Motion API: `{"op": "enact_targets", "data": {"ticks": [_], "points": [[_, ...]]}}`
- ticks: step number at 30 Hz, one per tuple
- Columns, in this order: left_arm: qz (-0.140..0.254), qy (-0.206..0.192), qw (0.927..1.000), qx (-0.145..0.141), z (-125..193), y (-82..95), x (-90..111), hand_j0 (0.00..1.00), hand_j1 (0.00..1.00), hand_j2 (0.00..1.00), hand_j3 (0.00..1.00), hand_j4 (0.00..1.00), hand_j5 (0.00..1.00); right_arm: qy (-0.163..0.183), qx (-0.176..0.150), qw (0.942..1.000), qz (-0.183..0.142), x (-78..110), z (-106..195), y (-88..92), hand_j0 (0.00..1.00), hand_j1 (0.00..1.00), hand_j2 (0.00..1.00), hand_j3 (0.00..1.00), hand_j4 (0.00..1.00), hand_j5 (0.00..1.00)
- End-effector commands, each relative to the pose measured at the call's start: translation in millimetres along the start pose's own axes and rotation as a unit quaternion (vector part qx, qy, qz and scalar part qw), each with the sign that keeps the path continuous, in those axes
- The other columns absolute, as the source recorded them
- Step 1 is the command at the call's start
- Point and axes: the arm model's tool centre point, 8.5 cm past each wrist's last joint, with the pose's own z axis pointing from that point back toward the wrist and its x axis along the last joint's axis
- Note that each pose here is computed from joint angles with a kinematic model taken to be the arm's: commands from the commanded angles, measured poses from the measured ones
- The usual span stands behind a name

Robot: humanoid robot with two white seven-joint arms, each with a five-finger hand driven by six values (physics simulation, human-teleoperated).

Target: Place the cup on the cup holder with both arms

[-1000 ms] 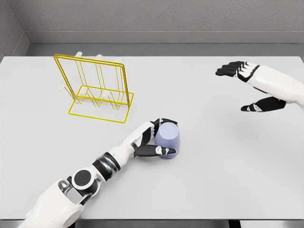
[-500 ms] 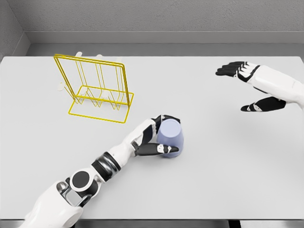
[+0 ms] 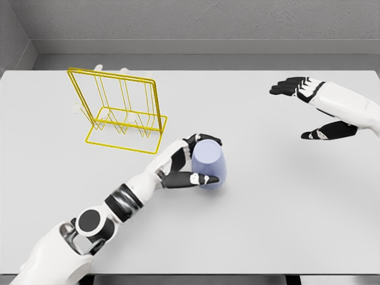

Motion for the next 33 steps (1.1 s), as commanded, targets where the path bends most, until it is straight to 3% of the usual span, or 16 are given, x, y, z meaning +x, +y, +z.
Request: {"op": "enact_targets", "data": {"ticks": [1,4,11,18,23,33], "points": [[-0.006,-0.007,1.0,0.001,5.5,6.5,2.3,0.63,0.63,0.63,0.63,0.63,0.63,0.0,-0.002,1.0,-0.004,0.0,0.4,-0.1,1.0,1.0,1.0,1.0,1.0,1.0],[-0.017,-0.02,0.9997,-0.002,10.8,13.5,6.5,0.63,0.63,0.63,0.63,0.63,0.63,0.0,-0.002,1.0,-0.004,0.0,0.4,-0.1,1.0,1.0,1.0,1.0,1.0,1.0],[-0.026,-0.045,0.9984,-0.02,16.2,11.6,10.1,0.63,0.63,0.63,0.63,0.63,0.63,0.0,-0.002,1.0,-0.004,0.0,0.4,-0.1,1.0,1.0,1.0,1.0,1.0,1.0],[-0.051,-0.086,0.9939,-0.047,27.1,17.4,20.6,0.63,0.63,0.63,0.63,0.63,0.63,0.0,-0.002,1.0,-0.004,0.0,0.4,-0.1,1.0,1.0,1.0,1.0,1.0,1.0],[-0.063,-0.115,0.9902,-0.049,31.3,21.0,28.5,0.64,0.64,0.64,0.64,0.64,0.64,0.0,-0.002,1.0,-0.003,0.0,0.2,-0.7,1.0,1.0,1.0,1.0,1.0,1.0],[-0.106,-0.127,0.985,-0.05,42.4,50.9,49.7,0.64,0.64,0.64,0.64,0.64,0.64,0.0,-0.002,1.0,-0.004,0.0,0.4,-0.1,1.0,1.0,1.0,1.0,1.0,1.0]]}}
